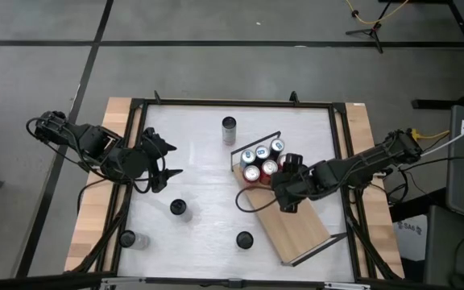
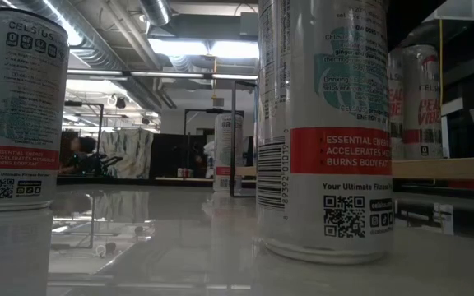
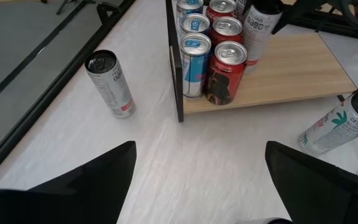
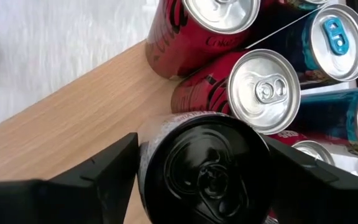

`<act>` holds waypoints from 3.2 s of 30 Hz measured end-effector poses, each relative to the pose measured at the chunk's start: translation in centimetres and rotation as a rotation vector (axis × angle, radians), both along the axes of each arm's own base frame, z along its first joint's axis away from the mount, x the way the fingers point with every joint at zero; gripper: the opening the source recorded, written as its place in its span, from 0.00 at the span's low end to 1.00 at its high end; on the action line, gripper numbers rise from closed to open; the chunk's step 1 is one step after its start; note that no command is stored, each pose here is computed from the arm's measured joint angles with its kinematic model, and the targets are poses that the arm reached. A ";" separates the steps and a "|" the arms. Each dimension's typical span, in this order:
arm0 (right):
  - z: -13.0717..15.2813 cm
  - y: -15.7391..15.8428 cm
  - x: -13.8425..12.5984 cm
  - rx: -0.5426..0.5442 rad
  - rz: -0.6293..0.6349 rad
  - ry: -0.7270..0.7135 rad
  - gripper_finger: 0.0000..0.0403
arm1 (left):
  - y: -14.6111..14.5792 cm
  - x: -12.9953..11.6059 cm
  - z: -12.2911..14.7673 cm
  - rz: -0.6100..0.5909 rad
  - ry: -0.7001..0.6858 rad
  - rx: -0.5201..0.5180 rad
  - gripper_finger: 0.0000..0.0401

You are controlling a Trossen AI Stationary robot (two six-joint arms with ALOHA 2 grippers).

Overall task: Place canned beverage on shelf
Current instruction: Put the white pink soda can on the shelf aligned with the other white pink soda can, then put the white pink soda can on the shelf aligned with the other white pink soda cans

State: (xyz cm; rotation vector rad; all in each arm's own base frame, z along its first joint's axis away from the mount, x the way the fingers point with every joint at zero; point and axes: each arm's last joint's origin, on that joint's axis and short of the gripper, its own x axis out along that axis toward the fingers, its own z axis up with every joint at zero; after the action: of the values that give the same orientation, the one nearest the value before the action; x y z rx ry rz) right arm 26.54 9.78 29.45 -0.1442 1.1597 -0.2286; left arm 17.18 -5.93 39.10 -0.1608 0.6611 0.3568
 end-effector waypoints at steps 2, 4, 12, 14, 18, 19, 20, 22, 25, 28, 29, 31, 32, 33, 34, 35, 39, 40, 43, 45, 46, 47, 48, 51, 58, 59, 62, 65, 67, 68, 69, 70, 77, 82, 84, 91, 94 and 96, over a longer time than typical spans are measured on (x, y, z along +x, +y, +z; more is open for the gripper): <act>0.0 0.0 0.0 0.007 0.003 0.003 0.72 | 0.0 0.0 0.0 0.000 0.000 0.000 0.87; 0.0 0.0 0.0 0.011 0.005 0.005 0.72 | 0.0 0.0 0.0 0.000 0.000 0.000 0.87; 0.0 0.0 0.0 0.014 0.006 0.006 0.72 | 0.0 0.0 0.0 0.000 0.000 0.000 0.87; 0.0 0.0 0.0 0.015 0.006 0.007 0.72 | 0.0 0.0 0.0 0.000 0.000 0.000 0.87; 0.0 0.0 0.0 0.015 0.006 0.009 0.75 | 0.0 0.0 0.0 0.000 0.000 0.000 0.87; -0.1 0.0 0.0 0.014 0.006 0.010 0.76 | 0.0 0.0 0.0 0.000 0.000 0.000 0.87; -0.1 0.0 0.0 0.014 0.007 0.013 0.78 | 0.0 0.0 0.0 0.001 0.000 0.000 0.87; -0.3 0.1 -0.1 0.026 0.012 0.036 0.82 | 0.0 0.0 0.0 0.000 0.000 0.000 0.87; -0.4 0.2 0.0 0.049 0.023 0.040 0.88 | 0.0 0.0 0.0 0.000 0.000 0.000 0.87; -0.3 0.2 -0.1 0.056 0.044 0.047 0.92 | 0.0 0.0 0.0 0.001 0.000 0.000 0.87; -0.3 0.2 0.0 0.054 0.044 0.045 0.93 | 0.0 0.0 0.0 0.001 -0.001 0.000 0.87; -0.3 0.2 0.0 0.050 0.043 0.042 0.94 | 0.0 0.0 0.0 0.000 -0.001 0.000 0.87; -0.3 0.2 0.0 0.045 0.041 0.039 0.94 | 0.0 0.0 0.0 0.001 -0.001 0.000 0.87; -0.3 0.2 0.0 0.043 0.042 0.039 0.94 | 0.0 0.0 0.0 0.001 -0.001 0.000 0.87; -0.3 0.2 0.0 0.039 0.041 0.037 0.94 | 0.0 0.0 0.0 0.001 -0.001 0.000 0.87; -0.3 0.2 0.0 0.037 0.041 0.036 0.94 | 0.0 0.0 0.0 0.001 -0.001 0.000 0.87; -0.2 0.2 -0.1 0.037 0.041 0.034 0.93 | 0.0 0.0 0.0 0.000 -0.001 0.000 0.87; -0.2 0.1 -0.1 0.037 0.041 0.033 0.93 | 0.0 0.0 0.0 0.001 -0.001 0.000 0.87; 0.4 0.1 -0.1 0.038 0.040 0.027 0.93 | 0.0 0.0 0.0 0.001 -0.001 0.000 0.87; 1.1 0.1 0.0 0.041 0.040 0.013 0.93 | 0.0 0.0 0.0 0.001 -0.001 0.000 0.87; 1.4 0.2 0.0 0.044 0.040 0.003 0.93 | 0.0 0.0 0.0 0.001 -0.001 -0.001 0.87; 1.8 0.2 0.1 0.047 0.042 -0.007 0.93 | 0.0 0.0 0.0 0.001 -0.002 -0.001 0.87; 2.2 0.2 0.1 0.048 0.047 -0.013 0.93 | 0.0 0.0 0.0 0.002 -0.002 -0.001 0.87; 3.5 0.2 0.0 0.056 0.048 -0.037 0.93 | 0.0 0.0 0.0 0.001 -0.002 -0.002 0.87; 7.5 -0.1 -0.2 0.062 0.038 -0.127 0.93 | 0.0 0.1 0.1 0.012 -0.020 0.001 0.87; 8.1 -0.3 -0.2 0.058 0.028 -0.148 0.93 | 0.0 0.2 0.2 0.012 -0.031 -0.003 0.87; 9.8 -1.1 0.0 0.067 -0.005 -0.211 0.93 | -0.1 0.4 0.4 0.010 -0.063 -0.016 0.87; 11.0 -2.4 0.3 0.078 -0.053 -0.260 0.93 | -0.2 0.6 0.6 0.011 -0.091 -0.028 0.87; 11.7 -3.3 0.6 0.086 -0.088 -0.300 0.93 | -0.2 0.6 0.7 0.012 -0.104 -0.034 0.87; 11.9 -3.8 0.8 0.090 -0.107 -0.323 0.93 | -0.2 0.7 0.8 0.014 -0.111 -0.034 0.87; 12.2 -4.3 1.0 0.094 -0.123 -0.340 0.93 | -0.2 0.7 0.8 0.025 -0.119 -0.029 0.87; 12.3 -4.7 1.2 0.100 -0.137 -0.357 0.93 | -0.1 0.8 0.9 0.040 -0.130 -0.022 0.87; 13.1 -6.9 2.4 0.093 -0.182 -0.472 0.93 | 1.1 1.3 1.2 0.130 -0.172 -0.010 0.87; 13.4 -7.6 2.8 0.148 -0.173 -0.503 0.93 | 1.3 1.6 1.2 0.107 -0.178 -0.088 0.87; 13.4 -7.7 2.8 0.185 -0.154 -0.499 0.93 | 1.1 1.6 1.2 0.089 -0.173 -0.164 0.87; 12.8 -7.4 3.8 0.252 -0.108 -0.483 0.93 | -0.7 2.0 0.3 0.045 -0.094 -0.429 0.87; 12.3 -7.2 4.4 0.284 -0.086 -0.454 0.93 | -1.8 2.3 -0.5 0.049 -0.022 -0.476 0.87; 11.8 -7.0 4.8 0.302 -0.076 -0.429 0.93 | -2.6 2.6 -1.2 0.044 0.030 -0.474 0.87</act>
State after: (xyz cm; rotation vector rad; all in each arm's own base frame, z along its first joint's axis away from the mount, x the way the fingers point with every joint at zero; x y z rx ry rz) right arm 31.30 2.74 41.25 0.2084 0.7602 -0.1392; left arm 19.75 -8.57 37.87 -0.6230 0.7645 0.2401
